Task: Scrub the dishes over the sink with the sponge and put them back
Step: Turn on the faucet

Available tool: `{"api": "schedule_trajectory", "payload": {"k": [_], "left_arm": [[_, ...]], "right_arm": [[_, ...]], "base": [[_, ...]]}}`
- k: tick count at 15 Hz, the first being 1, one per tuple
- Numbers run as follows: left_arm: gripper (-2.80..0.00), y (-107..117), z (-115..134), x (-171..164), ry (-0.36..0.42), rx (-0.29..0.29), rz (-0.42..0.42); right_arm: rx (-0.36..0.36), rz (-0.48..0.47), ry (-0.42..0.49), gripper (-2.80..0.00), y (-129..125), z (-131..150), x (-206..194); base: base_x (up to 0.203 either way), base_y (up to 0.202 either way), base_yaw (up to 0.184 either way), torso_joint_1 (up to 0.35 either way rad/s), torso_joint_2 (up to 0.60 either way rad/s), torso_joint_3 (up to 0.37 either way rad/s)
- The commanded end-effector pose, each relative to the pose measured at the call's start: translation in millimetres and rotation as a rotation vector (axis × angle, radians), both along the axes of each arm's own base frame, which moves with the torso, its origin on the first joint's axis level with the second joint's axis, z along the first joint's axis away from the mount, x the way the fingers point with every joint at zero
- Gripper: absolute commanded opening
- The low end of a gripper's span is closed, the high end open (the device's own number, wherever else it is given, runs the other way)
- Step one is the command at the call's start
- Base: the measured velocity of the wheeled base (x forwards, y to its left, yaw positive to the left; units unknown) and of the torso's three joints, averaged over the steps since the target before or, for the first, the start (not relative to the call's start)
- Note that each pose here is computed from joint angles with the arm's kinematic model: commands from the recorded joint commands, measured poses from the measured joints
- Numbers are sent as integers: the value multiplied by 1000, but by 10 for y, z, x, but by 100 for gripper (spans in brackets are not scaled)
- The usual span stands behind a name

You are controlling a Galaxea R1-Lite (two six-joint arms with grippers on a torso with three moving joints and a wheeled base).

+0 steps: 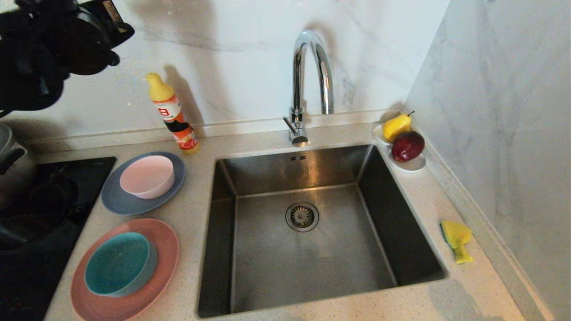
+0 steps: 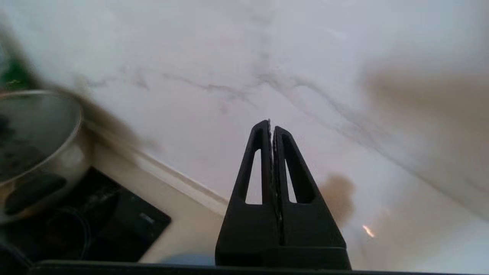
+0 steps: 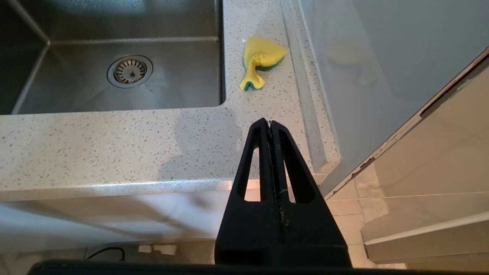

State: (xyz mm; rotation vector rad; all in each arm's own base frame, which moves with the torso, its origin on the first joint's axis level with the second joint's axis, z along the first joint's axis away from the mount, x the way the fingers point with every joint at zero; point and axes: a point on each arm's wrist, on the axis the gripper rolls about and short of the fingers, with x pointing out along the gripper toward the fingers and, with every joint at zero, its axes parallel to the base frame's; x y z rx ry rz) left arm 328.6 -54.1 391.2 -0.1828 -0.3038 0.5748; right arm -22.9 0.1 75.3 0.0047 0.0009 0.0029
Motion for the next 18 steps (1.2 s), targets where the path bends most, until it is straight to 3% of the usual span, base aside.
{"api": "schedule_trajectory", "payload": {"k": [1,4,6,7,9,11,15,18], "left_arm": [[-280,48,279,-489,-61,12,-95],[-280,-158,313,-849,27,76,-357],[-280,-325,141,-892,155,129,-585],[-280,-420,40,-838,207,127,-665],[-280,-595,-136,-653,267,99,-792],[-280,-716,-316,-447,310,30,-875],[-280,-882,-520,-235,367,-65,-1170],[-280,-1000,-725,6,420,-87,-1186]], "right_arm": [[0,0,0,-280,0,0,0],[0,0,1,-280,0,0,1],[0,0,-1,-280,0,0,-1],[0,0,1,-280,0,0,1],[0,0,0,-280,0,0,0],[0,0,-1,-280,0,0,0],[0,0,1,-280,0,0,1],[0,0,1,-280,0,0,1]], "base": [[0,0,0,0,0,0],[0,0,0,0,0,0],[0,0,0,0,0,0],[0,0,0,0,0,0],[0,0,0,0,0,0],[0,0,0,0,0,0],[0,0,0,0,0,0],[0,0,0,0,0,0]]}}
